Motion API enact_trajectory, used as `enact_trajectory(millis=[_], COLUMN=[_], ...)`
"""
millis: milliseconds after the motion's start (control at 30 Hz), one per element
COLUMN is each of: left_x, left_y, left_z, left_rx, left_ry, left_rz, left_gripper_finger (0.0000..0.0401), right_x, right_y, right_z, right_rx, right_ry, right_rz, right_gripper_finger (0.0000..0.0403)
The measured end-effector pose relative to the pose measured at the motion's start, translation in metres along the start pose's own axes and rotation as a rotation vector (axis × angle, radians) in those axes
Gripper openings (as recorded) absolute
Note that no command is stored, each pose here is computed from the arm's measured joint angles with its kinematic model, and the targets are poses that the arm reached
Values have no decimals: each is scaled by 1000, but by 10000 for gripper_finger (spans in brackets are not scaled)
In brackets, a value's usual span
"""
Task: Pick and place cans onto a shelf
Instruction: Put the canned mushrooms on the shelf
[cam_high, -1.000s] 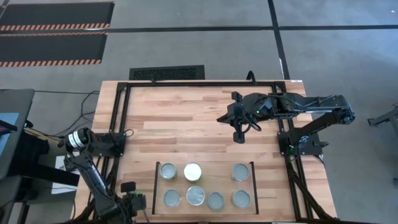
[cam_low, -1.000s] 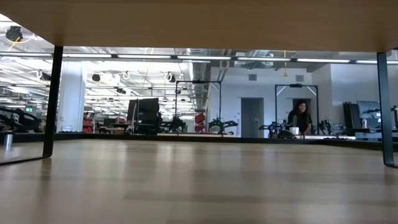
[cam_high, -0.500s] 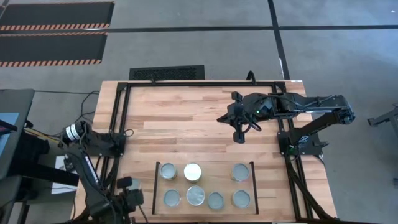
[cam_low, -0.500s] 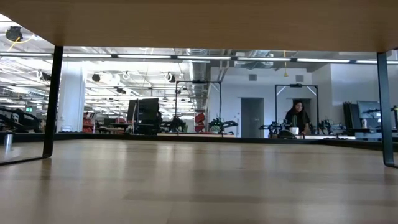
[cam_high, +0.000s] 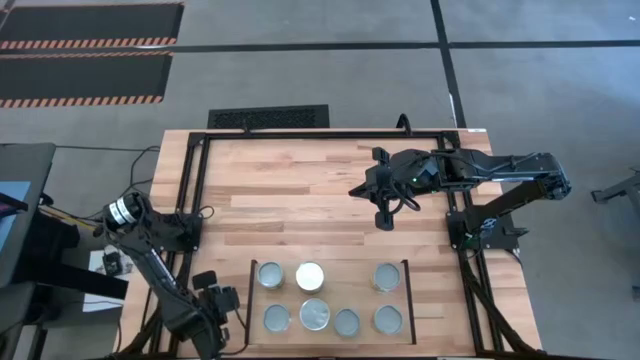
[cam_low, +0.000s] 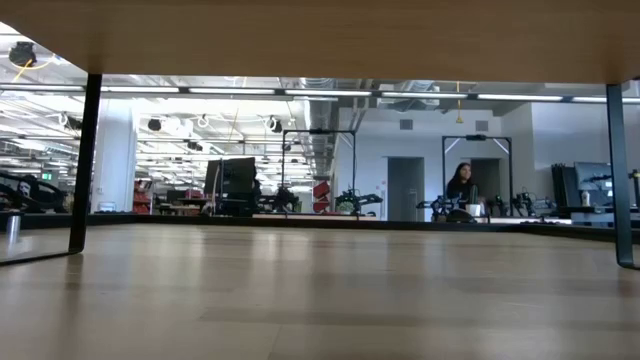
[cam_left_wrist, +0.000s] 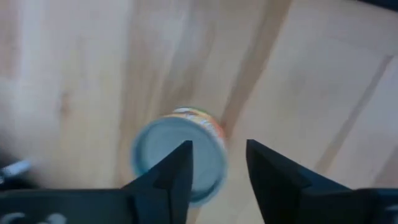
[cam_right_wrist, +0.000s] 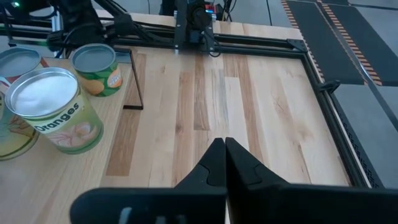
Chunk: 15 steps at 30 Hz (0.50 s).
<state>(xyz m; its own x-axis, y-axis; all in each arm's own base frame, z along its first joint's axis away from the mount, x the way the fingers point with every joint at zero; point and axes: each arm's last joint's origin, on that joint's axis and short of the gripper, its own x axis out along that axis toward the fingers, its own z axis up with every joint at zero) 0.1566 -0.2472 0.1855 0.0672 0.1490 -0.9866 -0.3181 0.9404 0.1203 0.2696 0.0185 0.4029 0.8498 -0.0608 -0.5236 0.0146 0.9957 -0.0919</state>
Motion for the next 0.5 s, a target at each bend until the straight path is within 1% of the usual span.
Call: enact_trajectory(millis=[100,200,333,500], left_x=[7,12,16,26], left_y=[-4,-3,3,4], left_z=[-2,-8,-17,-22], left_rx=[0,7,1,35], left_ry=[4,-5,-10,-18], left_rz=[-54,-45,11,-6], left_gripper_finger=[153,162,158,144], right_x=[0,0,0,0], right_y=[0,0,0,0], right_z=[0,0,0,0], right_rx=[0,0,0,0], right_ry=[0,1,0,0], right_rz=[0,0,0,0], right_gripper_finger=[7,7,7,7])
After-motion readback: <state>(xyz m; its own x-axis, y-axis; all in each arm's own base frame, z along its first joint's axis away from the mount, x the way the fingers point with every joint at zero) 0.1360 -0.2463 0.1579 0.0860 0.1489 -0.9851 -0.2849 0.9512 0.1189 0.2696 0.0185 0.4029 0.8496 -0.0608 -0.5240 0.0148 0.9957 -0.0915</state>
